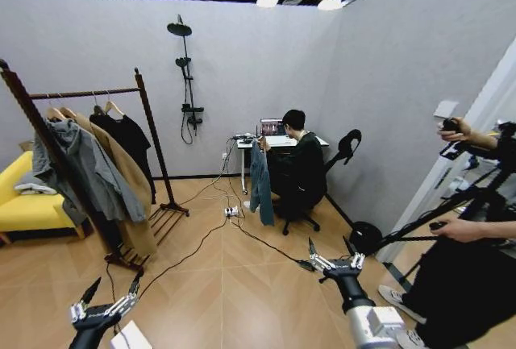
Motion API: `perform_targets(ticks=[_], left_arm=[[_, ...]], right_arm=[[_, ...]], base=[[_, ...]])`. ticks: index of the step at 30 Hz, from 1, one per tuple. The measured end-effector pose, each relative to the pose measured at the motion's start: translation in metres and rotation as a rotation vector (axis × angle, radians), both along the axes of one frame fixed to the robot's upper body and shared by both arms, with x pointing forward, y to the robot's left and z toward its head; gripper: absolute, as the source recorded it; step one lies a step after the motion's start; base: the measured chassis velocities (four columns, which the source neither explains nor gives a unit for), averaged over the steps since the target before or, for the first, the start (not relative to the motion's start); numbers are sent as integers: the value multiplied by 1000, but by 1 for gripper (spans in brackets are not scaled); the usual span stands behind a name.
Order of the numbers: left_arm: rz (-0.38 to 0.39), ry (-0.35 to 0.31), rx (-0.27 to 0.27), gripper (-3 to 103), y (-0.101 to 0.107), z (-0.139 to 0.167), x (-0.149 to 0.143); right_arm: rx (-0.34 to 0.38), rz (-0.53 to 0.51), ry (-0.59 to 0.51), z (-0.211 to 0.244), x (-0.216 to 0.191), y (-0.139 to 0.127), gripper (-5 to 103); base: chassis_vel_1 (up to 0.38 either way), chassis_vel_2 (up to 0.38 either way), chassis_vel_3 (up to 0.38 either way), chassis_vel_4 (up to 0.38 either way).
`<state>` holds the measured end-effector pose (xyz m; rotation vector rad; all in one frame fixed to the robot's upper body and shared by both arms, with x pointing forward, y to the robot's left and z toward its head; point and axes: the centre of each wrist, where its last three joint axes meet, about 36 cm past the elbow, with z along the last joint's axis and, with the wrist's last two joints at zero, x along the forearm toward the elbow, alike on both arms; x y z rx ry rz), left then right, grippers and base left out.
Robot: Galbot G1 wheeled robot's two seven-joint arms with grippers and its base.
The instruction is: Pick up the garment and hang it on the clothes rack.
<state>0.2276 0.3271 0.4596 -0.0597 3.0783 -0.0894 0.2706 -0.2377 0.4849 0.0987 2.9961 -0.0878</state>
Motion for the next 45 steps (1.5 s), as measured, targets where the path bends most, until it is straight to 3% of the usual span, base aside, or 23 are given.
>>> perform_targets(ticks=[6, 15, 45], left_arm=[[0, 0, 0, 100, 0, 0, 0], [0, 0, 0, 100, 0, 0, 0], [0, 0, 0, 100, 0, 0, 0]], right_arm=[[-28, -18, -49, -17, 6, -15, 100], [-31, 1, -66, -14, 6, -14, 100], [-9, 35, 16, -14, 5, -13, 100]], base=[[0, 0, 0, 0], [0, 0, 0, 0], [-6, 5, 5, -8]])
